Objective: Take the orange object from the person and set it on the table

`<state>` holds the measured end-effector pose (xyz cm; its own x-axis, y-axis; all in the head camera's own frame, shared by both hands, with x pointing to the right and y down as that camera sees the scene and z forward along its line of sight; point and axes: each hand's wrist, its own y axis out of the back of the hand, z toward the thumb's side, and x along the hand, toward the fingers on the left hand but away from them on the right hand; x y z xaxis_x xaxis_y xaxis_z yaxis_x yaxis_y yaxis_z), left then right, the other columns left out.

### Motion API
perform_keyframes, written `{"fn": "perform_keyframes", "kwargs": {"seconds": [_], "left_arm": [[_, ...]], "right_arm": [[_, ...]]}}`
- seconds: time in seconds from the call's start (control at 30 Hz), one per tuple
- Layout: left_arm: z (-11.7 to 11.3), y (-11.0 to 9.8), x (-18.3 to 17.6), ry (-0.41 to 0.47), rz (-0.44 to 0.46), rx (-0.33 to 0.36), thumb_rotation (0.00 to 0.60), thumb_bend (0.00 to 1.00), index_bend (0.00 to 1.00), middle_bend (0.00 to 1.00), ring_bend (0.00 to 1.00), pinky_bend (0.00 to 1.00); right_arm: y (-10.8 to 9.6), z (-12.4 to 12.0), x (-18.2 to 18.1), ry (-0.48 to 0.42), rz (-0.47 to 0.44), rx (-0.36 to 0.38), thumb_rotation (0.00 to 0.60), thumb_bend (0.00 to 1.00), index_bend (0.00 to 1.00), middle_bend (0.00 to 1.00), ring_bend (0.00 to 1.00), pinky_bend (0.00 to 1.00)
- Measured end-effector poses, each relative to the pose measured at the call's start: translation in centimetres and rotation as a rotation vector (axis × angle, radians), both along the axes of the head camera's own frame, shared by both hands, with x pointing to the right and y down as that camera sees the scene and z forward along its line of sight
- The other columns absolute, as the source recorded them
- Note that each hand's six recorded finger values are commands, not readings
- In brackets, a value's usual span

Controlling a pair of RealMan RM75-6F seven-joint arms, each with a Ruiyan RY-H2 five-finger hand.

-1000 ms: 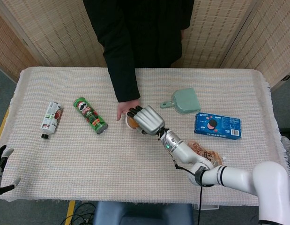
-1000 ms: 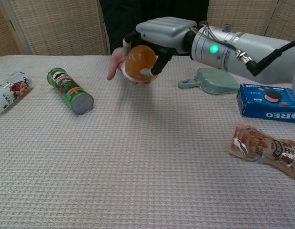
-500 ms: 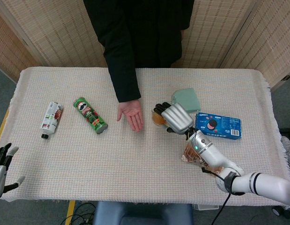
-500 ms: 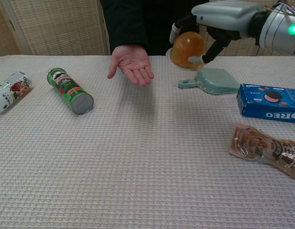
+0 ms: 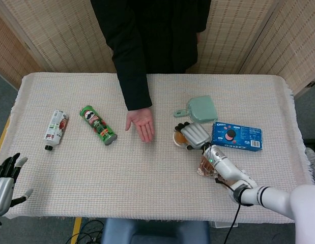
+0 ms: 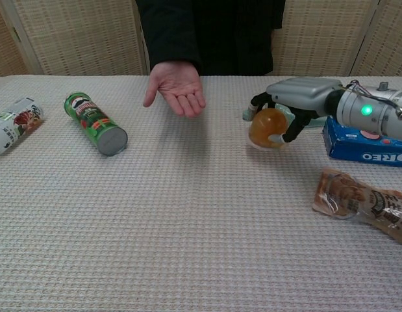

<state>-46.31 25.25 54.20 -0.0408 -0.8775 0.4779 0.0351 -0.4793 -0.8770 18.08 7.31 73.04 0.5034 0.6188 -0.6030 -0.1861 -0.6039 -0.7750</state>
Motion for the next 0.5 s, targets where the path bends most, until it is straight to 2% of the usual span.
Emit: {"fn": "perform_keyframes", "kwargs": {"seconds": [0.03, 0.1, 0.13, 0.2, 0.27, 0.5], "left_arm": [[0.1, 0.0, 0.0, 0.0, 0.0, -0.001, 0.6, 0.22, 0.14, 0.06, 0.1, 0.22], [0.2, 0.0, 0.0, 0.001, -0.001, -0.004, 0.6, 0.22, 0.14, 0.06, 0.1, 0.22], [0.3, 0.0, 0.0, 0.002, -0.001, -0.007, 0.6, 0.22, 0.14, 0.06, 0.1, 0.22], [0.4, 0.0, -0.1, 0.002, -0.001, -0.01, 0.6, 0.22, 0.14, 0.06, 0.1, 0.22], [0.6, -0.1, 0.0, 0.005, 0.001, -0.011, 0.6, 0.22, 0.14, 0.06, 0.1, 0.22], [0.9, -0.7, 0.4, 0.015, 0.015, -0.012, 0.6, 0.22, 0.14, 0.06, 0.1, 0.22]], "right_arm": [[0.2, 0.5, 0.0, 0.011, -0.005, -0.012, 0.6, 0.63, 0.2, 0.26, 0.29, 0.43], [0.6, 1.4, -0.2, 0.03, -0.015, -0.036, 0.6, 0.6, 0.03, 0.15, 0.18, 0.28], [0.7, 1.5, -0.3, 0.033, -0.016, -0.042, 0.6, 0.59, 0.01, 0.12, 0.14, 0.24], [0.7, 1.5, -0.4, 0.03, -0.012, -0.042, 0.6, 0.58, 0.0, 0.05, 0.07, 0.17], [0.6, 1.2, -0.3, 0.023, -0.006, -0.038, 0.6, 0.57, 0.0, 0.02, 0.04, 0.16], [-0.3, -1.4, 1.1, -0.005, 0.019, 0.008, 0.6, 0.57, 0.0, 0.0, 0.0, 0.13]]}}
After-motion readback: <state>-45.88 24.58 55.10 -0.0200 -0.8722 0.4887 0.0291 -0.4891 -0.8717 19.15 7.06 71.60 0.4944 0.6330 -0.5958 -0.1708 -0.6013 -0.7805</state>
